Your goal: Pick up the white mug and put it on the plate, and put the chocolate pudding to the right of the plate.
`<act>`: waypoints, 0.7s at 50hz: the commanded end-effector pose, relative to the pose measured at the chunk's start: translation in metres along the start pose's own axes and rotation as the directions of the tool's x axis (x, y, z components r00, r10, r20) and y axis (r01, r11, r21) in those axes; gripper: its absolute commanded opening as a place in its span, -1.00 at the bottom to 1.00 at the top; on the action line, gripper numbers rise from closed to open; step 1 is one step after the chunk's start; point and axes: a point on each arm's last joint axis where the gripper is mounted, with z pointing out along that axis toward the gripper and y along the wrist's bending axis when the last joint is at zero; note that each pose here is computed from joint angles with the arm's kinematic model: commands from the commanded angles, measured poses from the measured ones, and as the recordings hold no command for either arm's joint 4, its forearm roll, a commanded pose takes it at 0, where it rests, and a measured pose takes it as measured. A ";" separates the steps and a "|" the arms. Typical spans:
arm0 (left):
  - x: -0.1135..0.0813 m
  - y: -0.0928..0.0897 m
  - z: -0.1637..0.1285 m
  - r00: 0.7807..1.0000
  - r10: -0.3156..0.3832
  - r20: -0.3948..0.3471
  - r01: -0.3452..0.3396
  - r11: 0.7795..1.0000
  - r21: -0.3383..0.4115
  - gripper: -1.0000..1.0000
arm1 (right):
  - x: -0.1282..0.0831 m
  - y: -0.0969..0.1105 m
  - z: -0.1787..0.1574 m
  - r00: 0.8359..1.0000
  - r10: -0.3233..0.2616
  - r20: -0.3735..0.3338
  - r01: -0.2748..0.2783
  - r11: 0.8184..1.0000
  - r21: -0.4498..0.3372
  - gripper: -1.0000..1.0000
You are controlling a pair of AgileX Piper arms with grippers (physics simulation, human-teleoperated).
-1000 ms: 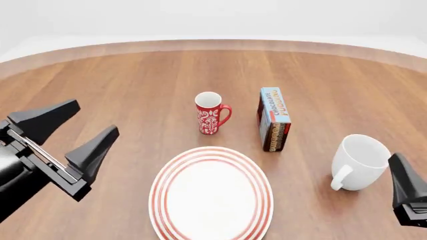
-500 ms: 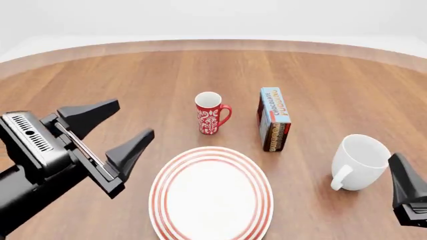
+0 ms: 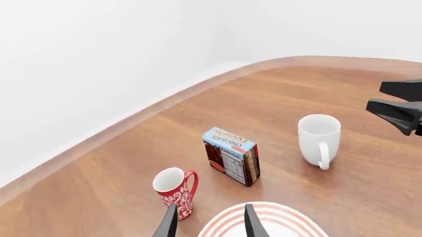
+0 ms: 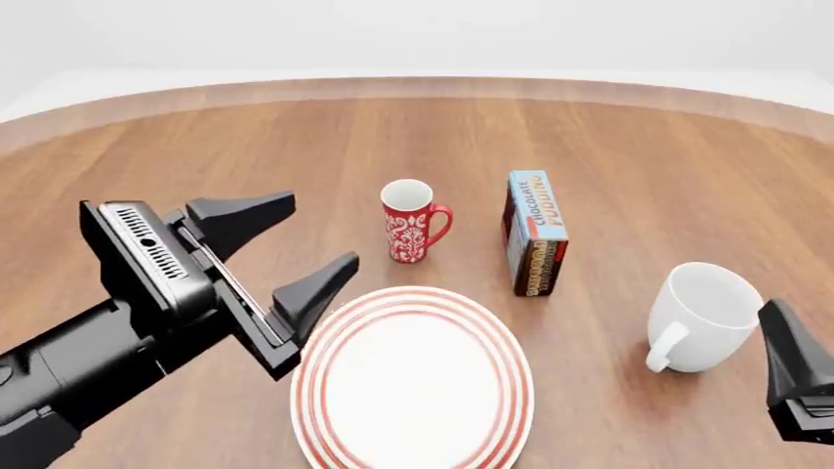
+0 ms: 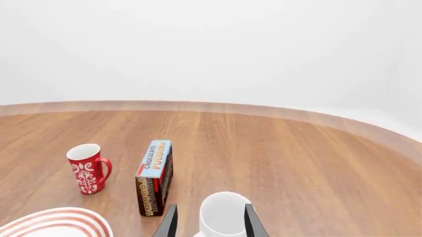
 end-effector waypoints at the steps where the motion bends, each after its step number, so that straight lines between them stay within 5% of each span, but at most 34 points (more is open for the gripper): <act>1: -0.002 -0.008 0.016 1.000 0.011 -0.009 -0.010 0.999 0.044 1.00 | 0.000 0.000 0.000 1.000 0.000 0.001 0.000 1.000 -0.001 1.00; 35: -0.002 -0.040 0.058 1.000 0.006 -0.031 0.000 0.986 0.166 1.00 | 0.000 0.000 0.000 1.000 0.001 0.003 -0.001 1.000 -0.001 1.00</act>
